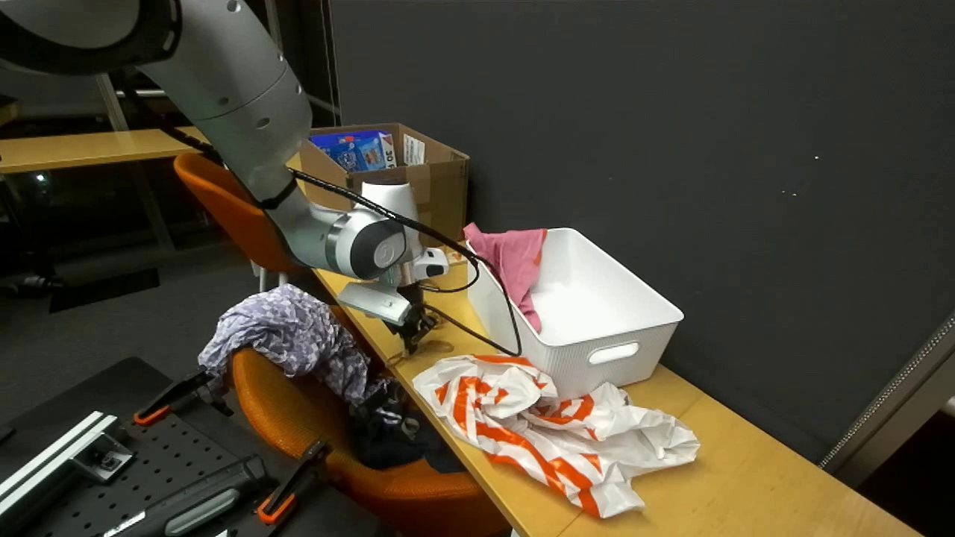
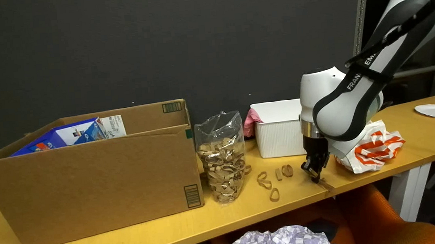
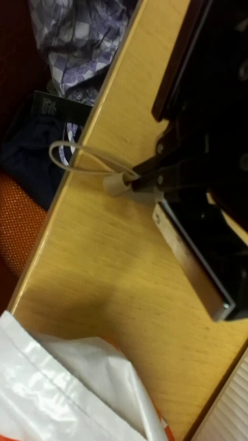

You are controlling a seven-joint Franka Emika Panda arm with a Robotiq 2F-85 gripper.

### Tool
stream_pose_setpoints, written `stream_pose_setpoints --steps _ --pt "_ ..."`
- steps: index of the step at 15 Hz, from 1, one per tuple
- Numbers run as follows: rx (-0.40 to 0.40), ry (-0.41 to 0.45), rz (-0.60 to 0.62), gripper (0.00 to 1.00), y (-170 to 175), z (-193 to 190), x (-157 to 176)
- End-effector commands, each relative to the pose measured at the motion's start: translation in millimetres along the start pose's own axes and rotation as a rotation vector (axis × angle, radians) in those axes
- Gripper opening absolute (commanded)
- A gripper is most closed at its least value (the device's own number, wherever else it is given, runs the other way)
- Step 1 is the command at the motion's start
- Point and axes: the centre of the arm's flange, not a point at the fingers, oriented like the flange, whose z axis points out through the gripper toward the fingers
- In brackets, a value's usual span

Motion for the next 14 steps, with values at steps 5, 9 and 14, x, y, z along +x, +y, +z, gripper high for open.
stream_pose_setpoints --steps 5,9,14 --pt "-0.012 0.083 0.042 0.01 13 -43 32" --pt "-0.020 0.126 0.059 0.01 10 -47 68" --pt "-0.018 0.140 0.066 0.28 1 -34 88"
